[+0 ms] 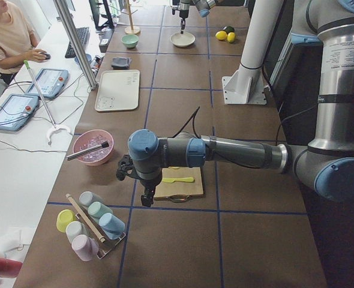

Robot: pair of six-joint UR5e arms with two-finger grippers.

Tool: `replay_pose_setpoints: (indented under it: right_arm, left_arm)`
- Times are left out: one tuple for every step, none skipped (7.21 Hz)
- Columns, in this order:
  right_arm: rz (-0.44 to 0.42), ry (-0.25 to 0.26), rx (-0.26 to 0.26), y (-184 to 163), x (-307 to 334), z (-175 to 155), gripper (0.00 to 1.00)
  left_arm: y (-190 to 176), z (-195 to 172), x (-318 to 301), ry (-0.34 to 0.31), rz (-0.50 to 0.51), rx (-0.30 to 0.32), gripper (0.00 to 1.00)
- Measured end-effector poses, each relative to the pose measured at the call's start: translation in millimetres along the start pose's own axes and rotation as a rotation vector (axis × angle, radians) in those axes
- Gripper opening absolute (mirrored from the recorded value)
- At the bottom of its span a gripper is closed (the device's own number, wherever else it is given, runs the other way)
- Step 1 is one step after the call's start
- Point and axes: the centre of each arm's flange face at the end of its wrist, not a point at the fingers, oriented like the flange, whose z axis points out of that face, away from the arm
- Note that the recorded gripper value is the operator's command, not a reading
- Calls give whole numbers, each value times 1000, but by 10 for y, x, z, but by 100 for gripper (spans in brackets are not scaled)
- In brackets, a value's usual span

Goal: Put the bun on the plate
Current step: 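Grasp the rim of the white plate with the right gripper, then drag the white plate with the right gripper to the table center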

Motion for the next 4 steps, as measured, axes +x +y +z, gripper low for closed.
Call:
replay_pose_setpoints:
  right_arm:
    - [-41, -42, 24, -197, -292, -70, 2]
    - [-66, -76, 45, -474, -631, -113, 2]
    - [-45, -104, 44, -750, -996, -110, 0]
    - [7, -137, 26, -977, -1455, -27, 0]
  left_arm:
    - [-1, -1, 2, 0, 1, 1, 100]
    - [-2, -2, 2, 0, 1, 1, 100]
    - [-2, -2, 3, 0, 1, 2, 100]
    - [-4, -10, 10, 0, 3, 3, 100]
